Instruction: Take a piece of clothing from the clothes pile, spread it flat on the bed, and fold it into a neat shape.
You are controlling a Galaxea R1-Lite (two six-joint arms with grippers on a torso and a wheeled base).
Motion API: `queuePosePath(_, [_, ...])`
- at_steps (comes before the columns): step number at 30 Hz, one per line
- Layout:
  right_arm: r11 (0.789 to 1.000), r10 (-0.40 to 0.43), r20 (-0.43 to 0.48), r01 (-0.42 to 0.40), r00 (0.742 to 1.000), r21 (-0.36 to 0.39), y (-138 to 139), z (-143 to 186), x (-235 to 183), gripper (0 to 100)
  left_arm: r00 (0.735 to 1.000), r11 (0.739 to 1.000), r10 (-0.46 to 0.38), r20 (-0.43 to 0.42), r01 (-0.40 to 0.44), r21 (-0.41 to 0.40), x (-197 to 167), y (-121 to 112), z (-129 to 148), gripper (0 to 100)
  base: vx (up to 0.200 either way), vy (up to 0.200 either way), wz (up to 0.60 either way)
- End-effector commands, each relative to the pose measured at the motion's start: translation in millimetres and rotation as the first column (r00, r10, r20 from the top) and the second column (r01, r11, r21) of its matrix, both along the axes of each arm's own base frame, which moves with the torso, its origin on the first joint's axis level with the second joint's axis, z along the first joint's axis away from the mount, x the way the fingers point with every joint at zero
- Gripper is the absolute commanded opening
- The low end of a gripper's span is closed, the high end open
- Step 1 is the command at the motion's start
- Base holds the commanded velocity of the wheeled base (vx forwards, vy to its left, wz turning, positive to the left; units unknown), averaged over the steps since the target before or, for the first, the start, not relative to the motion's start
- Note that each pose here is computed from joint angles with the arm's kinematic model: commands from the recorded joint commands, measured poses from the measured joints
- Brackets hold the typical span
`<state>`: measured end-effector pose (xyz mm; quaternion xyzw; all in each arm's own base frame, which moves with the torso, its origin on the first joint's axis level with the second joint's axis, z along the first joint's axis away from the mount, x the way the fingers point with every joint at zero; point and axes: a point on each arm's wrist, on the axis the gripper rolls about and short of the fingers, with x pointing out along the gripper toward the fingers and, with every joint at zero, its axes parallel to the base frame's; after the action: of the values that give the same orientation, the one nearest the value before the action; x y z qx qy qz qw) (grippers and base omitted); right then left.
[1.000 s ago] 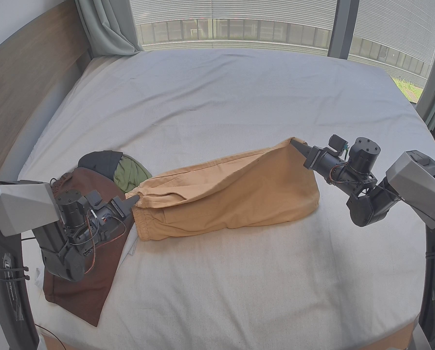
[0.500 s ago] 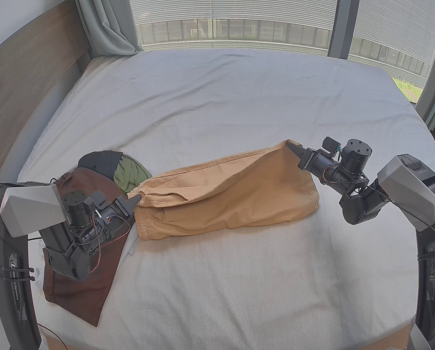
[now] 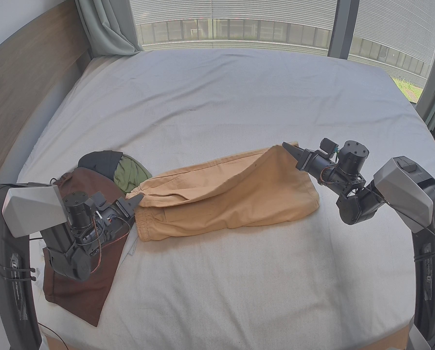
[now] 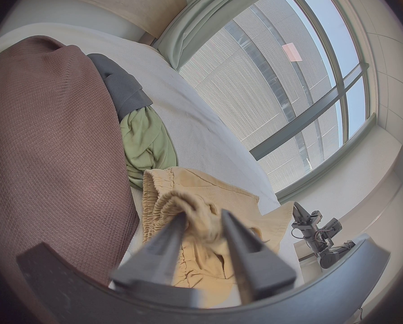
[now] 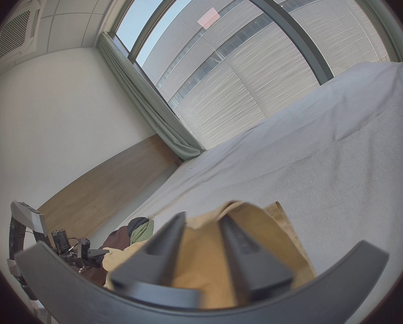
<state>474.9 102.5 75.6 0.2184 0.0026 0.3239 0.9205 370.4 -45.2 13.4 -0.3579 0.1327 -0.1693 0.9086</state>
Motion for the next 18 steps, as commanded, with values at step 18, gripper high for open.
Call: queuePosePath(18, [1.0,-0.006,-0.004,0.006,1.0,0.001,5.0,-8.1,1.3,100,0.997,0.999,0.049,0.059,-0.049,-0.01,6.8,4.8,15.8,100,0.0,0.0,0.0])
